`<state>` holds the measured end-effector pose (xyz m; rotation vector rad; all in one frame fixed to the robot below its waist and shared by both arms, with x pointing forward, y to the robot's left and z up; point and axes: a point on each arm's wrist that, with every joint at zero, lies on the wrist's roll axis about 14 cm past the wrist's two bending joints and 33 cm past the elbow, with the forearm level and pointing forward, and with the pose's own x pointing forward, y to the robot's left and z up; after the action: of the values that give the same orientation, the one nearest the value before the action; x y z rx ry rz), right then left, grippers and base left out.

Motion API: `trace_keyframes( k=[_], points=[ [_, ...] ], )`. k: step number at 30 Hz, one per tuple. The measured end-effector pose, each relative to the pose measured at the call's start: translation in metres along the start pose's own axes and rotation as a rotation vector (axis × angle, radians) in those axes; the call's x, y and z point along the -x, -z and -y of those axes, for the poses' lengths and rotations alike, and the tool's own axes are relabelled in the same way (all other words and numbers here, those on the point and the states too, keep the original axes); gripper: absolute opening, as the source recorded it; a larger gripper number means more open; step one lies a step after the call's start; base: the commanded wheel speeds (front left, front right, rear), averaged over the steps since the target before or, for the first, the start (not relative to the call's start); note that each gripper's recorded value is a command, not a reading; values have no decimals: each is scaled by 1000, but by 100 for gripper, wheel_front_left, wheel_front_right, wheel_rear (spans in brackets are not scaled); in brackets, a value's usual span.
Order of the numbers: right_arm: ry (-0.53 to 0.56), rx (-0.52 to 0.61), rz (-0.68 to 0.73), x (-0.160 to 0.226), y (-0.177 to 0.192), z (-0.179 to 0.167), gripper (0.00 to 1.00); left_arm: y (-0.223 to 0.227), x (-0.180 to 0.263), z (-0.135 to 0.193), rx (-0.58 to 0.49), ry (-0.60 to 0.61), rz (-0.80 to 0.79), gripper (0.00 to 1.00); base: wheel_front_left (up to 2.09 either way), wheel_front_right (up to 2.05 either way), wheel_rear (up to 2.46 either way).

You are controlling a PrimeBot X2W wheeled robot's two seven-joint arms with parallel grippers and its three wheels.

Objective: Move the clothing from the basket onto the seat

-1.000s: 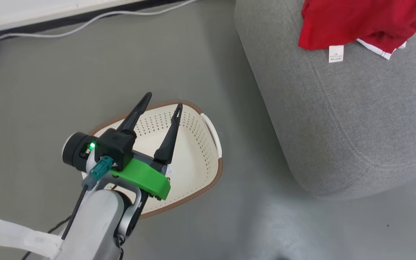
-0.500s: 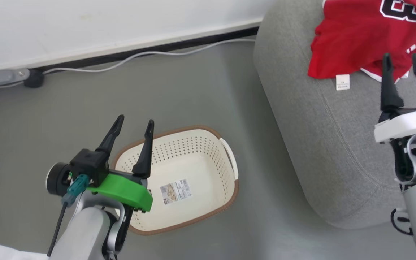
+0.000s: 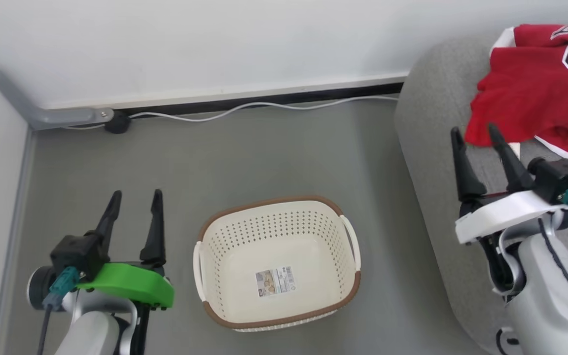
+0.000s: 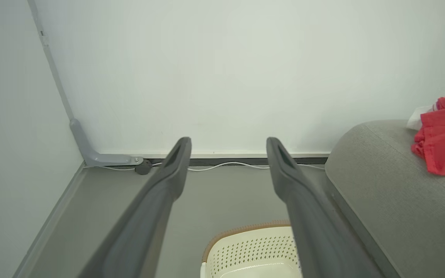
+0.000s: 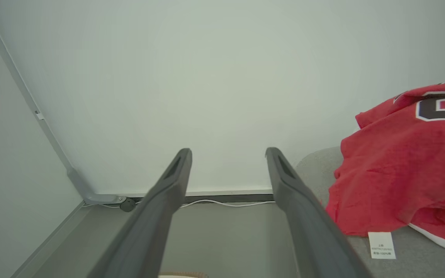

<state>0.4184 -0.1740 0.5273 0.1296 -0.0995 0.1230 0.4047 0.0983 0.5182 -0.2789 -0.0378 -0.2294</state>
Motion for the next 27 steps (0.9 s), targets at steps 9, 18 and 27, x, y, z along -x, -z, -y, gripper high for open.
trace_keyframes(
  k=[9, 18, 27],
  points=[
    [-113, -69, -41, 13, 18, -58, 100, -15, 37, -49, -20, -169, 40, 100, 0, 0, 0],
    [-147, -85, -69, 30, 26, -80, 100, -20, 73, -75, -43, -265, 51, 100, 0, 0, 0],
    [-134, -88, -85, 41, 30, -85, 100, -25, 90, -86, -55, -310, 67, 100, 0, 0, 0]
  ],
)
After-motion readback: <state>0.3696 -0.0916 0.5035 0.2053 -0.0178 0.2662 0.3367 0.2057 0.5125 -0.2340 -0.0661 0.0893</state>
